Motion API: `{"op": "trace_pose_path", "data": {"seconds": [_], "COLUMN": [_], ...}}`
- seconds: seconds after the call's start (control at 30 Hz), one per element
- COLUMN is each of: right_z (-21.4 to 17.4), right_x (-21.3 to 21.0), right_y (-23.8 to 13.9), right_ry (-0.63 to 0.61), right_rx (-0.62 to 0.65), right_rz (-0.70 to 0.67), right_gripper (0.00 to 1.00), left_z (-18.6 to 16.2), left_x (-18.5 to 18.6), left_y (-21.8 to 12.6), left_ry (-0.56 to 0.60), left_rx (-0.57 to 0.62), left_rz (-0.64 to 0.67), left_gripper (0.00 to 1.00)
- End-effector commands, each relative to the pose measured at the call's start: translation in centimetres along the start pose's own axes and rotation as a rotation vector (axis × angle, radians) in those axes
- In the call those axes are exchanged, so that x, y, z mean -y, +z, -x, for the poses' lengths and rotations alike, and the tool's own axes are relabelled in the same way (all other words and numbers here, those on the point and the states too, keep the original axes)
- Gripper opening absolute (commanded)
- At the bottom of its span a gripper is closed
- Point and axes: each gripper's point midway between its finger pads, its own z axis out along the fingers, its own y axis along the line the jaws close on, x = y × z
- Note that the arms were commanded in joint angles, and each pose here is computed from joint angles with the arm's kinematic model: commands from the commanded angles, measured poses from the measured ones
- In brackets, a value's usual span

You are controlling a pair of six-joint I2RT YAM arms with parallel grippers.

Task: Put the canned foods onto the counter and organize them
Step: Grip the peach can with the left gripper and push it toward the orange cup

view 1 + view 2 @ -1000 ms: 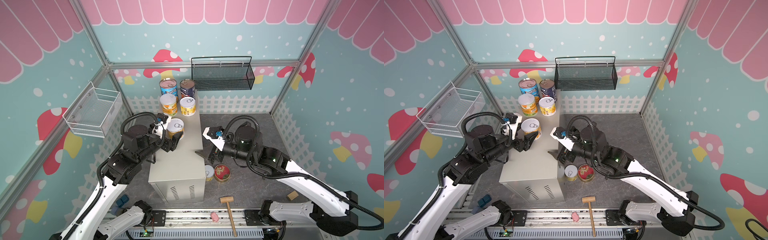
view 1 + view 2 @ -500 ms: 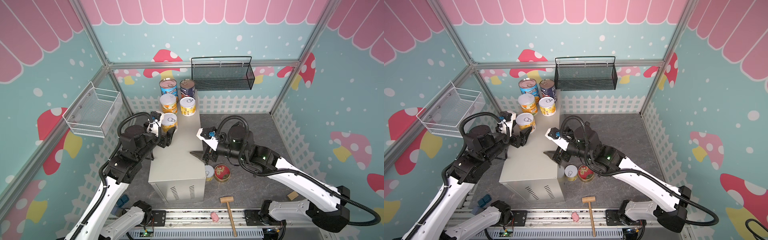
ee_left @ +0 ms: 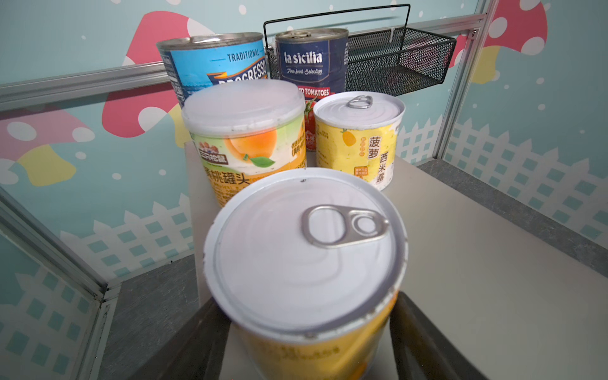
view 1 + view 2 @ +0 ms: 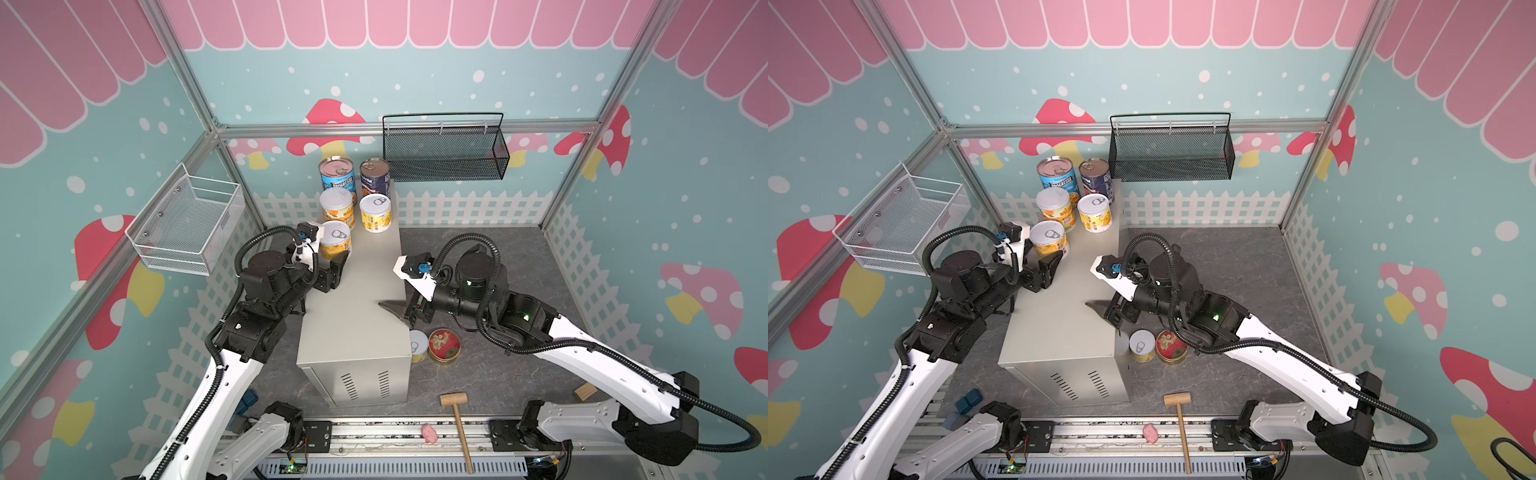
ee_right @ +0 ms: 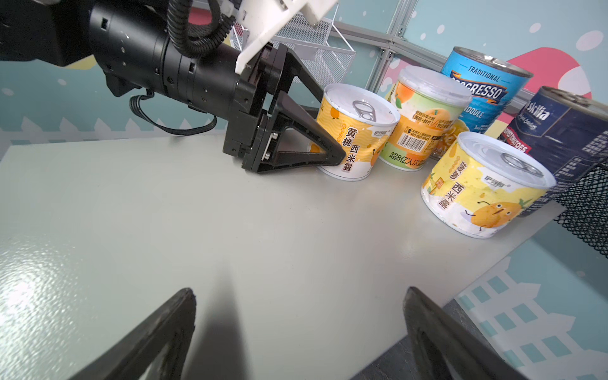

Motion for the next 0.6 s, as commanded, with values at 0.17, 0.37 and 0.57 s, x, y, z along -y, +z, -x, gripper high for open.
{"op": "trace_pose_path", "data": {"seconds": [0.17, 0.37, 0.57], "right_z": [-0.6, -0.7, -0.3], "right_x": [-0.3, -0.3, -0.2], "right_y": [0.6, 0.7, 0.6], "right_ry": [-0.001, 0.003, -0.002], "right_rx": [-0.012, -0.016, -0.011], "right_rz": [0.014, 0.011, 0.012], "right_gripper": [0.99, 0.99, 0.99], "left_z": [0.7, 0.7, 1.2], "left_x": [0.6, 0.1, 0.0], "left_y": [0.4, 0.8, 1.4], "left_ry": [-0.013, -0.036, -0.043], "left_rx": [0.027, 0.029, 0.038], "left_rz": [-0.07, -0.074, -0.081], "left_gripper": [0.86, 0.85, 0.84]}}
